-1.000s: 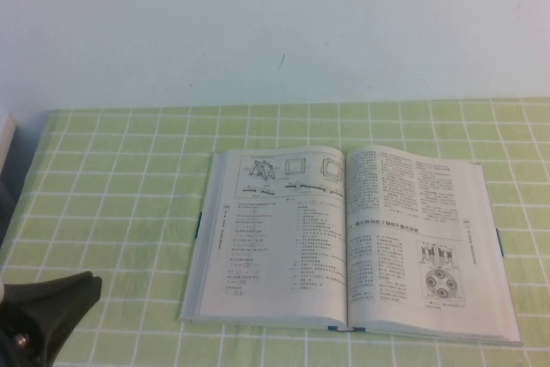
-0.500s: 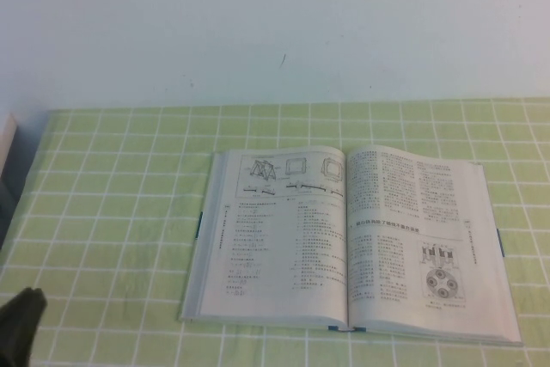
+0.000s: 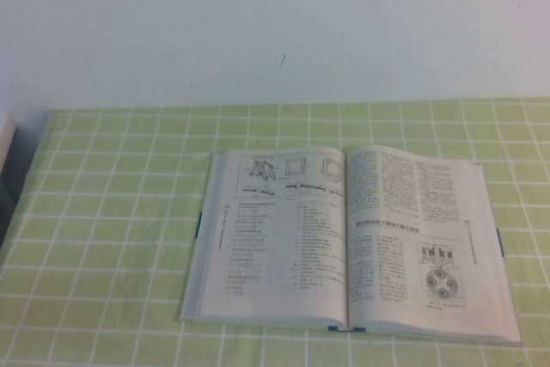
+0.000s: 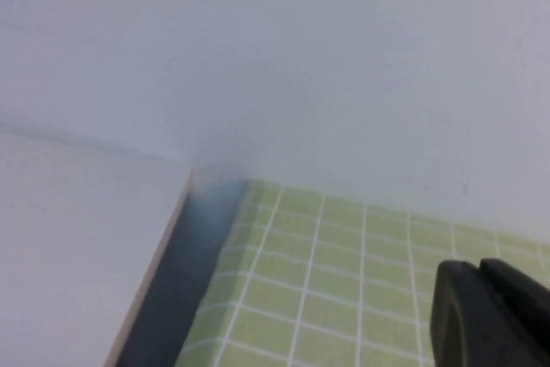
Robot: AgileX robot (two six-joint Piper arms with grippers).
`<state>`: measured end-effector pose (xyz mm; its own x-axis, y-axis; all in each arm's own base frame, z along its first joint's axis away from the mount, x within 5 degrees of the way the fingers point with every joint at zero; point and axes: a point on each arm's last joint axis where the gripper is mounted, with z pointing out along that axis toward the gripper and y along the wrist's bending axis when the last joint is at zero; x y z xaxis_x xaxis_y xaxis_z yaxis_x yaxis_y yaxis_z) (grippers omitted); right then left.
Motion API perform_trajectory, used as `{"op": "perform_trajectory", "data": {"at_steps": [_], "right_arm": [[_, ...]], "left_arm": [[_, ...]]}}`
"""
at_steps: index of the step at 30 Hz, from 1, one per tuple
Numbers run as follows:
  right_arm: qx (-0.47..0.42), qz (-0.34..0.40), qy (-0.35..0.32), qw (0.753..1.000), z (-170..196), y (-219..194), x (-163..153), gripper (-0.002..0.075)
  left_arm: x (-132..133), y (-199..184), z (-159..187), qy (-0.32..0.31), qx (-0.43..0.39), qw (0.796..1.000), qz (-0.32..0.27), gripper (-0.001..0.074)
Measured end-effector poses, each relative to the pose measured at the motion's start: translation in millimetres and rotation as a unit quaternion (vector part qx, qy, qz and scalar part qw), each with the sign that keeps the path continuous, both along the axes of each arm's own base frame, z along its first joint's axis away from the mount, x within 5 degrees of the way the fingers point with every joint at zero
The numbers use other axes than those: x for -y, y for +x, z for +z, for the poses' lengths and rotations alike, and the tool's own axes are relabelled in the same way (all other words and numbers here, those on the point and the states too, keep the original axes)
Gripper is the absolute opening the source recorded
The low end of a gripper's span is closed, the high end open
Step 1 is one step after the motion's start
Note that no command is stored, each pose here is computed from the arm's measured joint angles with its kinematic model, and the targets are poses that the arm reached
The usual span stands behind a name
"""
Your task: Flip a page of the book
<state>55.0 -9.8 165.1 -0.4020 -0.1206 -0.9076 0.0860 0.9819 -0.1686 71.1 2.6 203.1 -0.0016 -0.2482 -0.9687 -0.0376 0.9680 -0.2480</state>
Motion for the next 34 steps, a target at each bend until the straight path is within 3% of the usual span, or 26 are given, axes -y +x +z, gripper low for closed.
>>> {"op": "perform_trajectory", "data": {"at_steps": [5,13,23,34], "right_arm": [[0.0,0.0,0.0,1.0,0,0,0,-0.0003],[0.0,0.0,0.0,1.0,0,0,0,-0.0003],[0.0,0.0,0.0,1.0,0,0,0,-0.0003],[0.0,0.0,0.0,1.0,0,0,0,-0.0003]], "left_arm": [[0,-13,-3,-0.049,0.011,0.999,0.002,-0.0003],[-3,-18,-27,-0.015,-0.123,0.992,0.035,-0.0003],[-5,-18,-28,-0.023,-0.125,0.99,0.061,-0.0003],[-2,-18,-28,-0.018,-0.125,0.992,0.025,-0.0003]]}}
